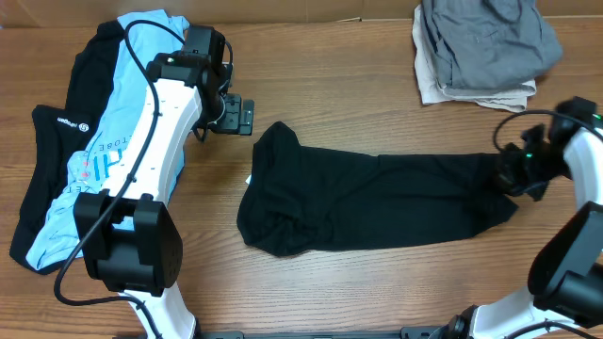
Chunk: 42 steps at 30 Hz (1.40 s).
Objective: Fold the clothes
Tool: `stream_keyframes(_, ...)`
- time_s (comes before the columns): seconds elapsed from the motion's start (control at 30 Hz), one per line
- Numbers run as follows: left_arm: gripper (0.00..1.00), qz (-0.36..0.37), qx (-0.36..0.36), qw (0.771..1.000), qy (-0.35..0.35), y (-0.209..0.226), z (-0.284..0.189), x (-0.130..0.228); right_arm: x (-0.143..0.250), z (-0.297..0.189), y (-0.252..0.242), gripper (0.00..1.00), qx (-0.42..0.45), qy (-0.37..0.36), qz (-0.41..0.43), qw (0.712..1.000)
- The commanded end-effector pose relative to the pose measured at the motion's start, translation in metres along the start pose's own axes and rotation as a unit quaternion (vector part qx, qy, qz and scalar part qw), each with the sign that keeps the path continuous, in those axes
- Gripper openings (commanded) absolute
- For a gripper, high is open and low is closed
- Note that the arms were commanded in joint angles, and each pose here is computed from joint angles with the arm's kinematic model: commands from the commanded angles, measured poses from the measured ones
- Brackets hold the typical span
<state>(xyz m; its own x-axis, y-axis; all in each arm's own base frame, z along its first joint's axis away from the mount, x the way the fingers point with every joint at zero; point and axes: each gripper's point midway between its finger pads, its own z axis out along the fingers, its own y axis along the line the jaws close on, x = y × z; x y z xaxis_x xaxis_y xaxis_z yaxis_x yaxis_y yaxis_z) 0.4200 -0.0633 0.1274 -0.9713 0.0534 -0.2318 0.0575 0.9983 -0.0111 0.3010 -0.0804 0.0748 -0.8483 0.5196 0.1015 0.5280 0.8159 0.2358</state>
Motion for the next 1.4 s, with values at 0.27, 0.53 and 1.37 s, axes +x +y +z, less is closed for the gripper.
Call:
stream_keyframes(0.27, 1.0, 0.008, 0.005, 1.0, -0.018, 0.0, -0.008, -0.009, 0.06, 0.024, 0.122, 0.04, -0.036, 0.055, -0.18, 0.982)
stream_keyframes(0.53, 1.0, 0.009, 0.005, 1.0, -0.018, 0.0, -0.008, -0.009, 0.089, 0.04, 0.172, 0.04, -0.037, 0.046, -0.235, 0.97)
stream_keyframes(1.37, 1.0, 0.039, 0.098, 0.994, 0.027, -0.039, 0.006, 0.016, 0.059, -0.063, 0.218, 1.0, -0.055, -0.051, -0.215, 0.974)
